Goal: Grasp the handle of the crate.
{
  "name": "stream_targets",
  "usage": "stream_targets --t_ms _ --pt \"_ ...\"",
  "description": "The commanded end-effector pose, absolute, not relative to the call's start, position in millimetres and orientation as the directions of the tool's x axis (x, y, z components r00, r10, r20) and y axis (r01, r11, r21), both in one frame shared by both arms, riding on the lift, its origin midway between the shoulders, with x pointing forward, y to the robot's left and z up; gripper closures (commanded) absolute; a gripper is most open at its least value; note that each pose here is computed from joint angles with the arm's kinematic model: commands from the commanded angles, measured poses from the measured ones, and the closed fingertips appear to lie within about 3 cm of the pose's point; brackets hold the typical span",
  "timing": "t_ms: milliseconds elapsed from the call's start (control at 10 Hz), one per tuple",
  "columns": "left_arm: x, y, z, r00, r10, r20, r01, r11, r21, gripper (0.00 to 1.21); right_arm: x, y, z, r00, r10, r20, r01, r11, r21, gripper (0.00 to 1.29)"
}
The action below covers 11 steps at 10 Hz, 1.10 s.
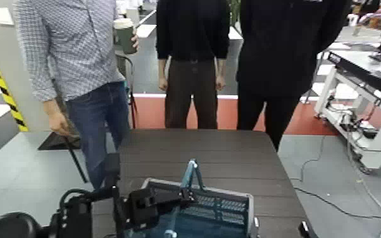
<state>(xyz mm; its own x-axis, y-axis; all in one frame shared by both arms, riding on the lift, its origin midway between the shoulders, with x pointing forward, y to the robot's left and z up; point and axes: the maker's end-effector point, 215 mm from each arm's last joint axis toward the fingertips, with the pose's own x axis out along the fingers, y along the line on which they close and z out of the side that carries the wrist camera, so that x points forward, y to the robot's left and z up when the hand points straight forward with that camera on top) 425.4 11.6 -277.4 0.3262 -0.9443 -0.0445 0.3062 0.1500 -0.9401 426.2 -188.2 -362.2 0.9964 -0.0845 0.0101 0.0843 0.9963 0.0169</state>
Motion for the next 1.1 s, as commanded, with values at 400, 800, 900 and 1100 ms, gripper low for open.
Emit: stream_targets --t_ms 400,800,900,1100 --pt "421.8 6.8 -262.5 0.325 -0.945 0.026 0.298 0.077 -0.951 1.19 426.6 -187.3 -363.1 0.996 -0.086 0.008 0.086 0.996 0.001 0.15" --pt "421.6 9.4 -268.2 0.330 -0.944 0.016 0.284 0.083 -0.955 1.19 425.7 -187.2 -364.3 0.996 -0.092 0.007 0.092 0.996 -0.002 0.15" --pt "421.1 9.3 -268.3 0.328 -0.944 0.015 0.284 0.083 -0.955 1.19 425.7 -187.2 -364.3 0.996 -0.092 0.007 0.092 0.996 -0.002 0.15" --pt "420.7 9.4 -269.1 0.330 -0.944 0.016 0.281 0.082 -0.956 1.19 426.2 -187.5 -364.0 0.996 -0.093 0.008 0.093 0.996 -0.003 0.15"
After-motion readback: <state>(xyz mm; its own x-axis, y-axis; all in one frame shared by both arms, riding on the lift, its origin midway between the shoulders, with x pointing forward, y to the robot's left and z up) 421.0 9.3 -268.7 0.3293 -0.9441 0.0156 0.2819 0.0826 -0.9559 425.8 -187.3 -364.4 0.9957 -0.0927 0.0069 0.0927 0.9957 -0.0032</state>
